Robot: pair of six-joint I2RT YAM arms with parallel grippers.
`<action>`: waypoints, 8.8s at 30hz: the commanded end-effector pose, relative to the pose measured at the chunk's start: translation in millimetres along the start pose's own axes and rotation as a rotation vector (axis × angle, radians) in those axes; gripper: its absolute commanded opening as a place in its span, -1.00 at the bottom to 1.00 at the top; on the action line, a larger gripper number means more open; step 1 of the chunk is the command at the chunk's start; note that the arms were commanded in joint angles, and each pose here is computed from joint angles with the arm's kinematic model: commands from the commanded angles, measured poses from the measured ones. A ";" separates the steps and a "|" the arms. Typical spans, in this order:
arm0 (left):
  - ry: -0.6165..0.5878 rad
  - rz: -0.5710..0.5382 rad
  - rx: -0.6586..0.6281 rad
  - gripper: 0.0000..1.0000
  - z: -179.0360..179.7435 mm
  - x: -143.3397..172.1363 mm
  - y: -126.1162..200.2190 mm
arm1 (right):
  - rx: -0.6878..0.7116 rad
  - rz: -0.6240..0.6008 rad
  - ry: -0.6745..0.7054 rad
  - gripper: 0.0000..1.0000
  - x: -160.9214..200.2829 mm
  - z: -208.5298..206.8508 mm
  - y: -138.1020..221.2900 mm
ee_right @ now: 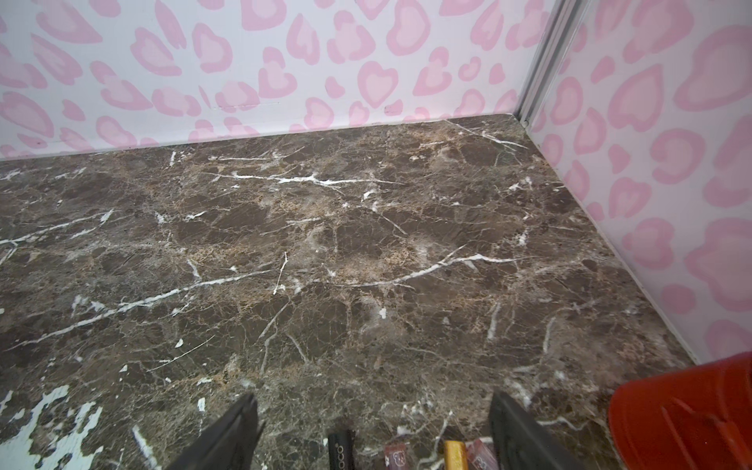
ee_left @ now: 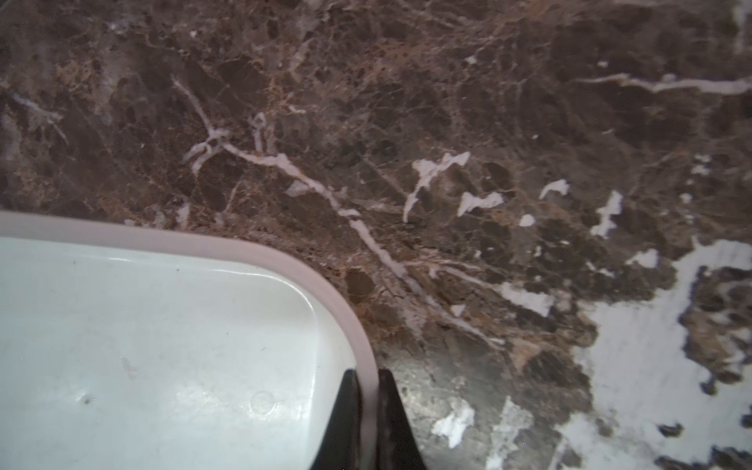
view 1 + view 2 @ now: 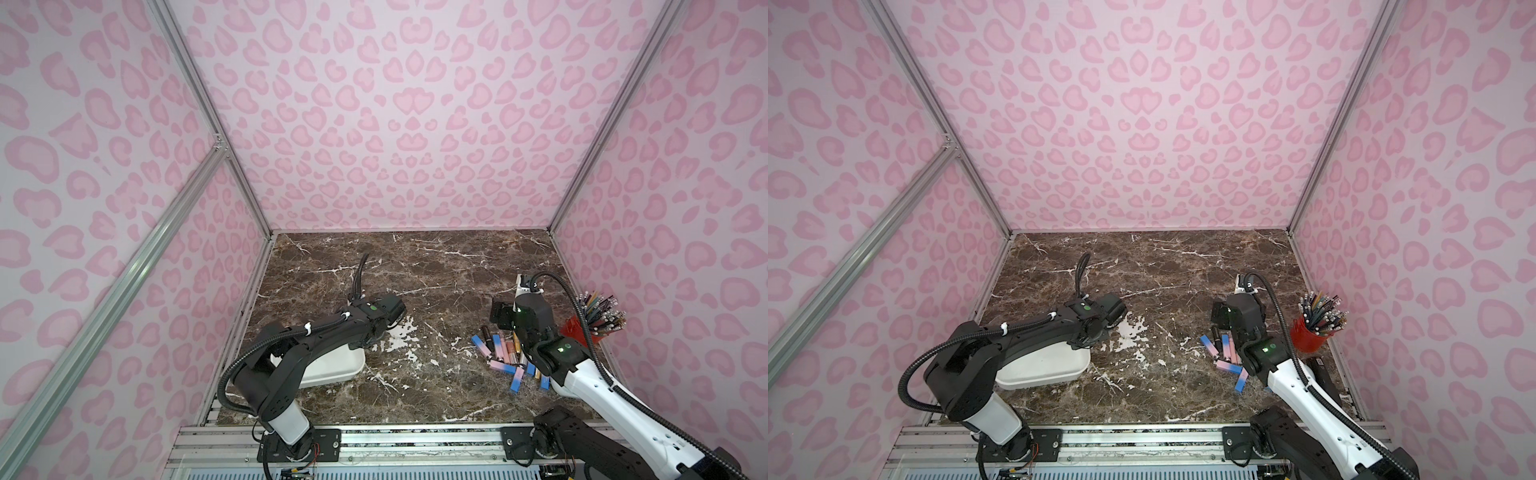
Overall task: Put the lipstick into the storage box
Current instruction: Move the storage box to the center of the board, then pick up the lipstick at the center of the board, then place the lipstick in the storage box, then pick up the lipstick at the center of the board.
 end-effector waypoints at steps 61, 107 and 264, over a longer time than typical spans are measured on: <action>-0.129 -0.030 0.610 0.47 -75.1 -47.3 87.0 | -0.021 0.323 0.073 0.57 36.5 17.1 -11.9; -0.041 -0.103 0.516 0.96 44.8 -52.3 60.5 | -0.086 0.674 0.290 0.12 129.0 73.2 -36.9; -0.368 0.126 0.952 0.96 -43.3 7.0 139.0 | -0.062 0.740 0.123 -0.47 125.6 50.4 -75.1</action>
Point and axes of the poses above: each gripper's point midway between its finger pads, its own y axis back along the fingers, its own z axis along the line the jaws close on, x = y × z, the point moved 5 cm from there along y, back along the fingers, and after that the axes turned 5 degrees about y, right-handed, at the moved point
